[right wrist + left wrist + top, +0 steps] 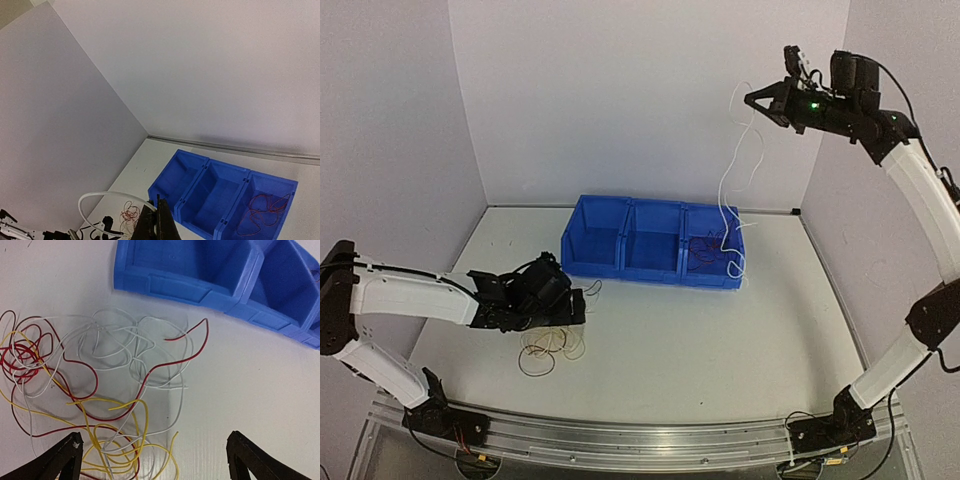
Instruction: Untangle the cables
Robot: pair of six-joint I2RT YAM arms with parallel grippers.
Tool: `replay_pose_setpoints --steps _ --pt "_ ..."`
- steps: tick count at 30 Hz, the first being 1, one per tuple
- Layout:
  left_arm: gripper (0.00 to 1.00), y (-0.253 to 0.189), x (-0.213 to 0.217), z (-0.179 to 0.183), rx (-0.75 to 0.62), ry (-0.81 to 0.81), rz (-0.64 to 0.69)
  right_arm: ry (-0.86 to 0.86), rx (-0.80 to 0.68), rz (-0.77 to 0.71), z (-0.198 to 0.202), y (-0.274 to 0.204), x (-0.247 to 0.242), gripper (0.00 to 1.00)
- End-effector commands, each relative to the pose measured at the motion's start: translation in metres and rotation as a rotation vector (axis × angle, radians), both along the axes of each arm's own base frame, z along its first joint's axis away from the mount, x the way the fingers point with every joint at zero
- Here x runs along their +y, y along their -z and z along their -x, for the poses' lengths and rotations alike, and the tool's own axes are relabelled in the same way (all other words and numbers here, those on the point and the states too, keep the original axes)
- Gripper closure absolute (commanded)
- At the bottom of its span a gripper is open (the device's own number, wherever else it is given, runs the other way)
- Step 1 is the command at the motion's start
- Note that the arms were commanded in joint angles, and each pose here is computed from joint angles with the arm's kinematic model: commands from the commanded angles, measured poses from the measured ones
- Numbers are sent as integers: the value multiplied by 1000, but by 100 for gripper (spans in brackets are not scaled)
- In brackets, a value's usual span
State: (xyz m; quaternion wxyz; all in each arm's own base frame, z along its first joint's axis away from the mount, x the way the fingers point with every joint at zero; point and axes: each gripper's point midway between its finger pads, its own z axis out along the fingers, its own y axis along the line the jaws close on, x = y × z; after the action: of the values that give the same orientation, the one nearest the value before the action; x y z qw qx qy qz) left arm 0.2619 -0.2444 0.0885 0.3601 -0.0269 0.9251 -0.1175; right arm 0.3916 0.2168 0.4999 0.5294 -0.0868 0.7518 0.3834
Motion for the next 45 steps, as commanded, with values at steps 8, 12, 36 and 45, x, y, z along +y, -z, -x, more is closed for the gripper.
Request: replay_pose_setpoints --steps 8,12,36,45 --pt "0 -78 21 -8 -84 -121 5 -262 -31 -34 32 -9 84 100" --pt "0 -83 35 -5 -84 -184 -1 -249 -29 -28 16 -4 96 100" --pt "0 -70 76 18 -31 -310 40 -43 -37 41 -125 76 143 100" --pt "0 -64 83 22 -18 -330 51 65 -119 64 -147 72 134 100"
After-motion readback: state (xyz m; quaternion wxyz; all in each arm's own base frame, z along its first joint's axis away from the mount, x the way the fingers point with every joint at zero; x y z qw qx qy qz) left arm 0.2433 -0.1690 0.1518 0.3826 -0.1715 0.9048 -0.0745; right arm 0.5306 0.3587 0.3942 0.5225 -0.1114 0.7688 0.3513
